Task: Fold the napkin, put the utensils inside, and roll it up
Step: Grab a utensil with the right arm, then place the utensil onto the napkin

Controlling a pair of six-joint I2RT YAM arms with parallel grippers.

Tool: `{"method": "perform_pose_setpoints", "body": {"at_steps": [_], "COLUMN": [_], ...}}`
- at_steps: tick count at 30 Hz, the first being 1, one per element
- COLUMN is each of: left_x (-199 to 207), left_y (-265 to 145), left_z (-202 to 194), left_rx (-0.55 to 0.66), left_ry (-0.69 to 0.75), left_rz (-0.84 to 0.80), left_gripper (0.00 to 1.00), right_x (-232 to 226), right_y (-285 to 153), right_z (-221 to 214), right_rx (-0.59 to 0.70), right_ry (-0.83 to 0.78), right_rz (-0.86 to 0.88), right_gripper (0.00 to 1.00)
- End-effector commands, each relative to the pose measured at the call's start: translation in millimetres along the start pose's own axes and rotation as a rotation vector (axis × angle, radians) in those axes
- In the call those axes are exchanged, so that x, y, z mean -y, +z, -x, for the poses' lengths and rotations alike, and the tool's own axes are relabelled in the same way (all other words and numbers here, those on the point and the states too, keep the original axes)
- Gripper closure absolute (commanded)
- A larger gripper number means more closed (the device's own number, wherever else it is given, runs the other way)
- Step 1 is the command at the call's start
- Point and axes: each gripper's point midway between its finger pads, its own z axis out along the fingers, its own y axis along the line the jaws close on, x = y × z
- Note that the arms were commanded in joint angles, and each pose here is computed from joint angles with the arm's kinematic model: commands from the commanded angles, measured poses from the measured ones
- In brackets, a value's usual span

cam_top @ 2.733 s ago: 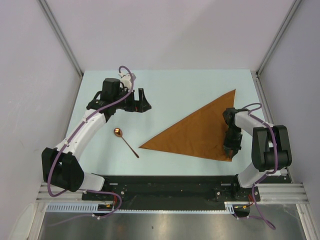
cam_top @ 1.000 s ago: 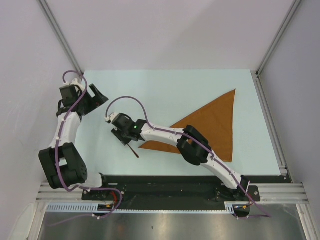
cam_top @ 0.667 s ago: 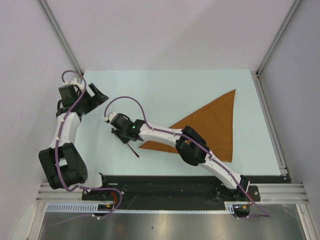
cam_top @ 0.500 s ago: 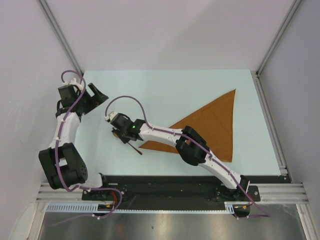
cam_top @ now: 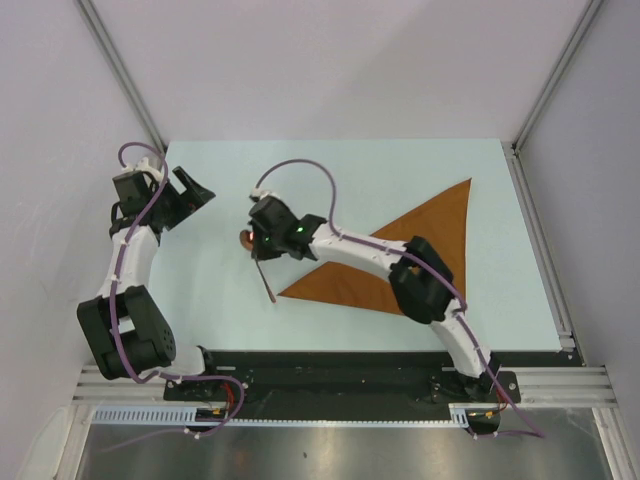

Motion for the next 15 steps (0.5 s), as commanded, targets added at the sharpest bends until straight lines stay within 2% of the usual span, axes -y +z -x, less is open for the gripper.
{"method": "perform_pose_setpoints", "body": {"at_steps": [1, 4, 5, 7, 8, 15], "left_x": [11.3, 12.1, 13.6, 14.0, 15.3, 18.9], "left_y": [-10.9, -11.8, -11.9, -11.3, -11.4, -11.4], "left_z": [13.4, 14.1, 13.8, 12.2, 12.3, 10.7], "left_rx": [0.054, 0.06, 0.059, 0.054, 0.054, 0.051], "left_ry": [0.012, 0.01, 0.011, 0.004, 0.002, -0.012], "left_rz": [-0.045, -0.05, -0.056, -0.061, -0.067, -0.092], "left_gripper": [0.0, 0.0, 0.0, 0.0, 0.0, 0.0], "right_x": [13.1, 72.0, 88.5, 133.3, 151.5, 257.9], "right_y": [-88.9, -101.6, -120.3, -127.7, -143.6, -194.7], "right_z": [97.4, 82.7, 91.8, 68.5, 71.8, 31.5], "right_rx": [0.343, 0.396, 0.438, 0.453, 0.492, 0.597], "right_ry": [0.302, 0.44, 0.503, 0.614, 0.659, 0.839], "right_rz": [-0.05, -0.221, -0.245, -0.369, -0.401, -0.73], "right_gripper": [1.0, 1.0, 1.0, 1.0, 1.0, 1.0]}}
